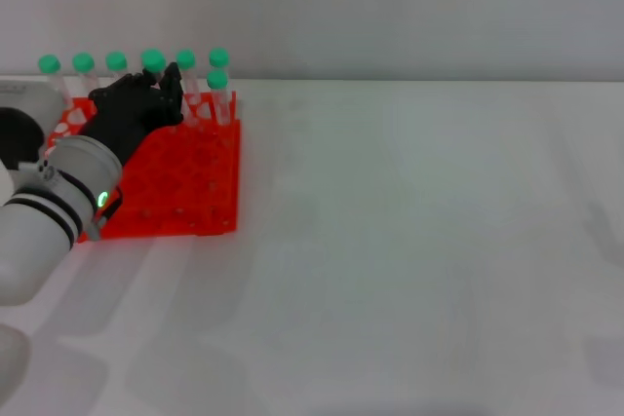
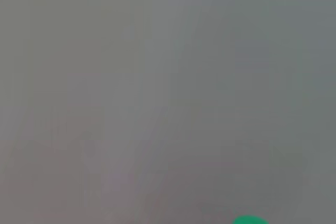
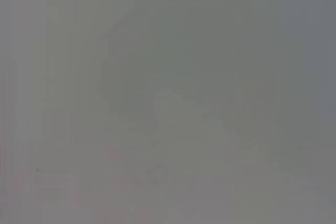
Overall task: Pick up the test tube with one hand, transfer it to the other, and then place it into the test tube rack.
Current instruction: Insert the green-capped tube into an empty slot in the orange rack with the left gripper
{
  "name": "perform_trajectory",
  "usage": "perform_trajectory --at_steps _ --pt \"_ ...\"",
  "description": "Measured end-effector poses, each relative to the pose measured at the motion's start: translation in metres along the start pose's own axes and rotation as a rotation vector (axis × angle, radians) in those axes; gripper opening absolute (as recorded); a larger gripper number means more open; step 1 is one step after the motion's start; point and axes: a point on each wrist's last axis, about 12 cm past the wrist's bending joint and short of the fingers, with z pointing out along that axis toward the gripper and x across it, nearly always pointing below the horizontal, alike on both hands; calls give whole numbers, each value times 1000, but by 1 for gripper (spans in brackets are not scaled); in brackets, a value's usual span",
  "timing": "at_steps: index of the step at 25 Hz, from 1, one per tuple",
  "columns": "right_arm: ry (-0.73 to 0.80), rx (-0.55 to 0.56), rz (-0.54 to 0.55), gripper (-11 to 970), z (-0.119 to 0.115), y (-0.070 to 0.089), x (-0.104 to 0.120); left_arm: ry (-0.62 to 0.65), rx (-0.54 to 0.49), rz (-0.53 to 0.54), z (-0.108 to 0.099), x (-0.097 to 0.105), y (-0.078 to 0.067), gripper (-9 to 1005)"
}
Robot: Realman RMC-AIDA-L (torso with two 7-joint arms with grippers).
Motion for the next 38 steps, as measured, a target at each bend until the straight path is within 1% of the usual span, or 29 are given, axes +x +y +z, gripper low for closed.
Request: perform_trajectory --at_steps 7,13,25,31,35,38 --pt "7 -10 0 837 1 2 1 63 12 40 20 -6 -8 223" --pt "14 -3 8 837 -1 2 3 93 11 52 25 -6 -11 224" --pt "13 -7 7 837 0 3 2 129 24 94 19 3 -10 227" --pt "13 -1 6 837 -1 1 2 143 7 87 14 9 -6 228" --pt "14 2 6 837 -3 0 3 143 -9 68 7 14 -1 229" --pt "14 4 6 837 -3 0 3 134 -17 53 2 16 1 321"
